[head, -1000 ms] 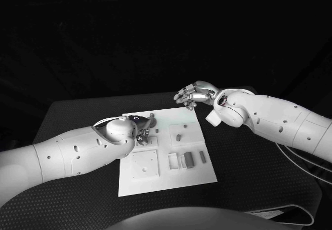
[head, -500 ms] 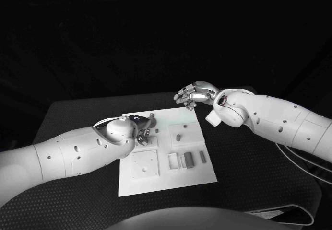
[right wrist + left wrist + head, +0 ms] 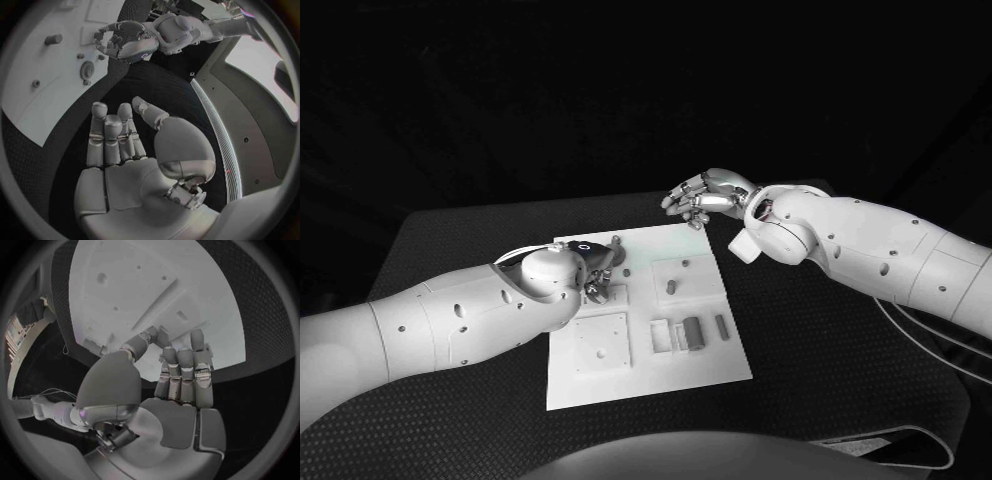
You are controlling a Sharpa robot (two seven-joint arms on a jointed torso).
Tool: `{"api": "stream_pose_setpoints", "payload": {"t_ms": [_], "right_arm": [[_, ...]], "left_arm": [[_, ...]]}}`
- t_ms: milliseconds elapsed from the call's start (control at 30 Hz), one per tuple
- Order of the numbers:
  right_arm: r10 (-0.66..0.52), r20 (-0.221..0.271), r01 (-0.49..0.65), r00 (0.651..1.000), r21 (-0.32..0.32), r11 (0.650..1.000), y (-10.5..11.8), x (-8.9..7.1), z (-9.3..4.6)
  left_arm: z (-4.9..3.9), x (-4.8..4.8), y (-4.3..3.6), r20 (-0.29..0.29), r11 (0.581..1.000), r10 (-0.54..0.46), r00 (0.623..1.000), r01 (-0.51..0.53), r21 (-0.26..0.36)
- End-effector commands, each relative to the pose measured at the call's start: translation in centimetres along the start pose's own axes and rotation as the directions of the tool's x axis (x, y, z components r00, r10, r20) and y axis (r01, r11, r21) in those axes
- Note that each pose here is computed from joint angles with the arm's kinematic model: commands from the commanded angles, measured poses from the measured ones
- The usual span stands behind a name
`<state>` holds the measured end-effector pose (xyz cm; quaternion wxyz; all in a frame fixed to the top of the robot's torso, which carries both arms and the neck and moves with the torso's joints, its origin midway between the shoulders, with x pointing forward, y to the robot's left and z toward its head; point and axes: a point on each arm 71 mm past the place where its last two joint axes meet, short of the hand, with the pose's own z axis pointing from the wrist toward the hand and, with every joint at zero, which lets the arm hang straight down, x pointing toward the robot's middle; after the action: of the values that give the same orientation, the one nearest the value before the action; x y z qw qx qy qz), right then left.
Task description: Assemble the parts on the task board
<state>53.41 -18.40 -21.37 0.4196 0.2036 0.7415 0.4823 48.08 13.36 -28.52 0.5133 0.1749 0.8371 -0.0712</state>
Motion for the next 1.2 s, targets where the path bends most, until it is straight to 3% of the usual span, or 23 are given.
{"api": "stream_pose_setpoints", "payload": {"t_ms": [33,900,1200], "right_arm": [[-0.004,-0.014,0.004,1.0,-0.007,1.0,0.06,0.13,0.0],[-0.004,-0.013,0.004,1.0,-0.006,1.0,0.04,0.14,0.02],[-0.004,-0.011,0.004,1.0,-0.005,1.0,-0.02,0.09,0.0]], "left_arm": [[-0.01,-0.03,-0.14,0.003,1.0,-0.003,1.0,0.003,0.008],[-0.04,-0.11,-0.06,0.017,1.0,-0.014,1.0,0.014,0.008],[-0.54,-0.34,0.11,0.053,0.996,-0.092,0.994,0.092,0.012]]}}
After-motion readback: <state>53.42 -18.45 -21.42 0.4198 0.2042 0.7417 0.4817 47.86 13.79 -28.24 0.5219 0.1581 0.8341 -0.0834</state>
